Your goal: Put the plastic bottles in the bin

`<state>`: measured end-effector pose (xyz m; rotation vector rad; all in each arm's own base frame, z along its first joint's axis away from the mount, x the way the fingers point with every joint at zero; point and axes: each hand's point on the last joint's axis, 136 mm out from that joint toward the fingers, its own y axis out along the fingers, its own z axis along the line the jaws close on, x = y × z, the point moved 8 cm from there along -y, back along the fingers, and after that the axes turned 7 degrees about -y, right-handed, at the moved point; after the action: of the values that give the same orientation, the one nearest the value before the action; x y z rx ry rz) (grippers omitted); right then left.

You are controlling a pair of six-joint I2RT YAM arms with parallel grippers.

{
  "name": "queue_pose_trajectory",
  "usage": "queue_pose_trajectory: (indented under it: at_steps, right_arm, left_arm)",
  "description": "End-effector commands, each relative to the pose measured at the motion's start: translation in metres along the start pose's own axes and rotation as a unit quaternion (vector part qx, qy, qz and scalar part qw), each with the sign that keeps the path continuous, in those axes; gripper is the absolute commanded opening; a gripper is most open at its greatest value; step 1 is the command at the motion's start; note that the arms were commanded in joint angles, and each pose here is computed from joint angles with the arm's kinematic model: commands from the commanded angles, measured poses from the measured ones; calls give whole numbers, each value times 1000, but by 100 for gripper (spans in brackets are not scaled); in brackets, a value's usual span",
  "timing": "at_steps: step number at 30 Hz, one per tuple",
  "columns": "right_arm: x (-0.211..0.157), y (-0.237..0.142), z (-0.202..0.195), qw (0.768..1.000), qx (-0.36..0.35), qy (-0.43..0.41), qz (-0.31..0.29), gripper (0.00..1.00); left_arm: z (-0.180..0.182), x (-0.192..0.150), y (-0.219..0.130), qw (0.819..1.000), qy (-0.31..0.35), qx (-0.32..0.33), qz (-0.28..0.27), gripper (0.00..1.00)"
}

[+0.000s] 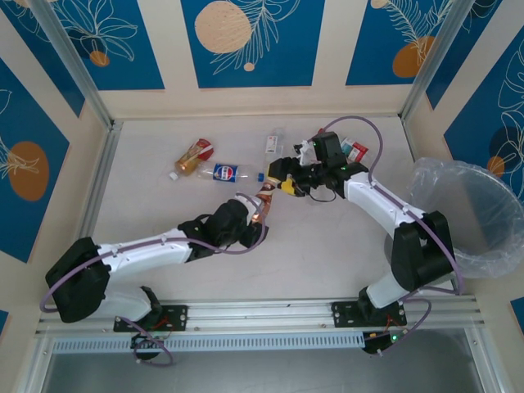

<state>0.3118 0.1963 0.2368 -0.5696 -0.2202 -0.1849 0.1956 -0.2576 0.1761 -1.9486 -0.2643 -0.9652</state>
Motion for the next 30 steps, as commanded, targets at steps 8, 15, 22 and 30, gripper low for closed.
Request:
queue_pose_trajectory:
  at_steps: [8,15,22,30]
  right_arm:
    - [0,20,8,999,23,-25,34,63]
    - [-5,21,11,998,34,-34,37,57]
    - [-9,18,8,999,21,-40,24,45]
    - [-10,14,10,998,25,-46,18,34]
  left_arm:
    - [-10,5,-4,999,17,-31,-15,49]
    - [-12,7,2,999,0,-31,-10,49]
    - [-19,10,0,998,-3,-63,-21,50]
    - [-21,17,-7,997,-5,-68,-29,57]
